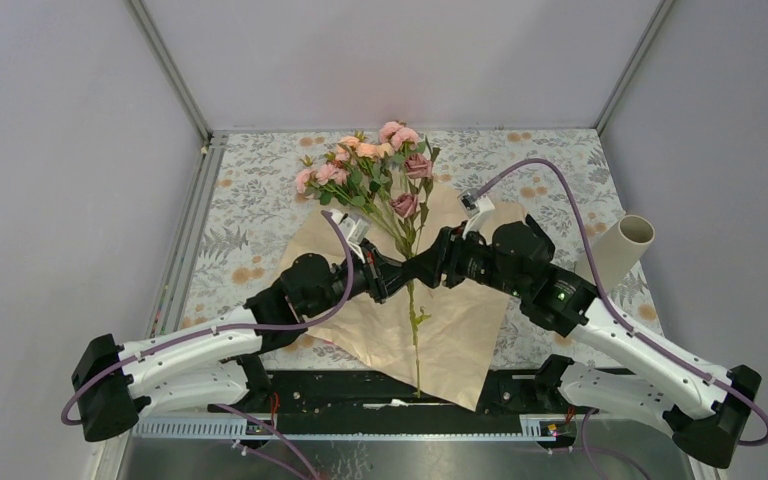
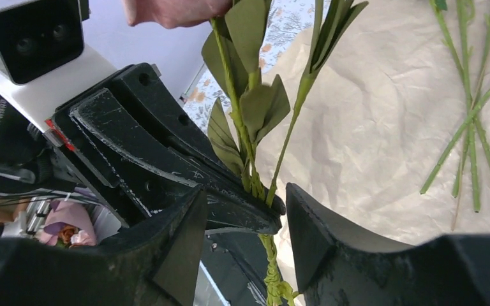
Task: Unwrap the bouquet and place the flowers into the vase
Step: Pick up the fake flower from the wrapping paper, then insert the fake flower into the vase, then pick up the fake flower from the wrapping paper.
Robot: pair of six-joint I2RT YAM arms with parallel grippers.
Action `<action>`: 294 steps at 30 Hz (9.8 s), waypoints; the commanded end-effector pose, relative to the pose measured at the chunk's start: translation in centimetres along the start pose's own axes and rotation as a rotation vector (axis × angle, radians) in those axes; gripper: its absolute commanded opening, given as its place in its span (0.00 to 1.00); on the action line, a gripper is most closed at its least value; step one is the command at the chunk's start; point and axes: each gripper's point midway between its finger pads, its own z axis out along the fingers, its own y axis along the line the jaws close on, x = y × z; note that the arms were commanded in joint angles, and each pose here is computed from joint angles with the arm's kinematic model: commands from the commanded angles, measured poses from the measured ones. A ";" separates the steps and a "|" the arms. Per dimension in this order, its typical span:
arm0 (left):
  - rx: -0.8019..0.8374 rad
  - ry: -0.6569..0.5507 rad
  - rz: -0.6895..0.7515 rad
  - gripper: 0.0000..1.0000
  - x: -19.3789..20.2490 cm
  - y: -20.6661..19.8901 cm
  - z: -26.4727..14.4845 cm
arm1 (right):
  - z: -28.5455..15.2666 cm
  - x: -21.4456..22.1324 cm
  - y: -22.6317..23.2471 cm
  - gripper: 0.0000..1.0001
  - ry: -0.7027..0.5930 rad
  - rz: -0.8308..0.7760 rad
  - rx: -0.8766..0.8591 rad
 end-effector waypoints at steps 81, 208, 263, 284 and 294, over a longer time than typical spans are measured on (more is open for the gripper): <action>-1.108 0.051 0.189 0.99 -10.7 22.0 -18.2 | -29.2 -40.0 -9.9 0.00 -0.979 -0.616 1.321; -0.724 -0.117 -0.313 0.91 -10.2 20.9 -6.4 | -13.0 -10.0 -20.3 0.77 -0.232 0.041 0.746; -0.802 0.406 -0.213 0.15 5.5 29.8 14.2 | -7.4 -5.0 -19.8 0.68 -0.114 0.089 0.620; -0.557 0.163 -0.186 0.00 -2.8 22.4 14.7 | -7.9 -5.8 -18.6 0.69 -0.149 0.083 0.596; -0.193 -0.054 -0.145 0.00 -9.2 11.5 10.0 | -5.8 -8.2 -12.8 0.73 -0.235 0.185 0.284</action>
